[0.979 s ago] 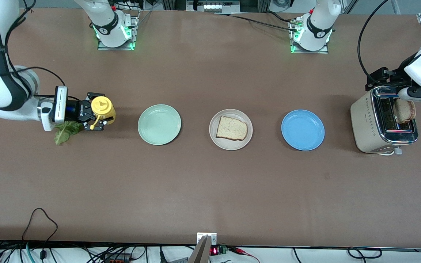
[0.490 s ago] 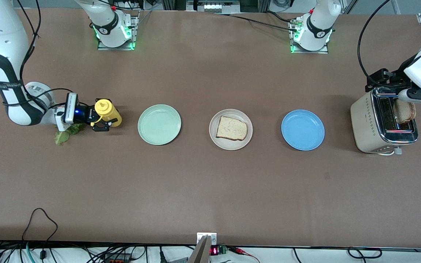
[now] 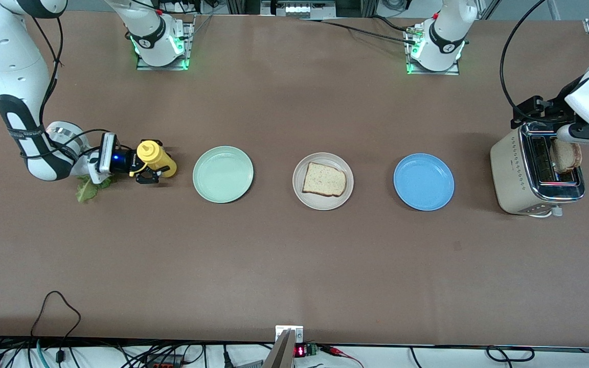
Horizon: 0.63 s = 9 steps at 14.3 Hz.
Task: Make sandwich in beige plate with both arms
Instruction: 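Lower the bottle onto the table and open the right gripper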
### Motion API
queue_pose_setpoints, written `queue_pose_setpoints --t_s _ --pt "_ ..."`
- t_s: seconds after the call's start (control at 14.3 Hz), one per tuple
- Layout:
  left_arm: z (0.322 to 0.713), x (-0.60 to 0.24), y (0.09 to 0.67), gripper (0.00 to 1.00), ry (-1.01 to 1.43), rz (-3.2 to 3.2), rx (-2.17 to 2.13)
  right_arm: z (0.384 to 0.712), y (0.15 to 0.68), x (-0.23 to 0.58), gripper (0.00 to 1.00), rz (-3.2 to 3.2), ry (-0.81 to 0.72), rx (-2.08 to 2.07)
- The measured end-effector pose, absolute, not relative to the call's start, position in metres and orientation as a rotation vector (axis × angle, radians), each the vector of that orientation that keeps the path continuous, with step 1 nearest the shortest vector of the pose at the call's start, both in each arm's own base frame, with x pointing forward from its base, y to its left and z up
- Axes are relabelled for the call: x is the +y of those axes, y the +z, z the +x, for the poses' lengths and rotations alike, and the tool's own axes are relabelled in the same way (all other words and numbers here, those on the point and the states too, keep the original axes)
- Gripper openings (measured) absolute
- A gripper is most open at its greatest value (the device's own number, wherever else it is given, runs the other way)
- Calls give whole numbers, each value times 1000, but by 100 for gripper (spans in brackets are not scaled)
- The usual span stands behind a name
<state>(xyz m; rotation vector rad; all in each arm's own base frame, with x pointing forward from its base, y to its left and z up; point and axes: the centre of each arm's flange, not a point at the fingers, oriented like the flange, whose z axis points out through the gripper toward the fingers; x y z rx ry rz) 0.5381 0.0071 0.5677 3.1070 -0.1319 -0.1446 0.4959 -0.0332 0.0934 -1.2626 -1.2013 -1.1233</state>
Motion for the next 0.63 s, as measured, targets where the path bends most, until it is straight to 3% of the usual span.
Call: queue_pose_setpoints --t_s 0.28,0.63 --pt "538 7 568 100 -145 3107 -133 495 84 -37 43 -1271 -1122 -1186" --pt "538 7 568 100 -146 3107 -133 495 83 -37 69 -1267 -1123 -1182"
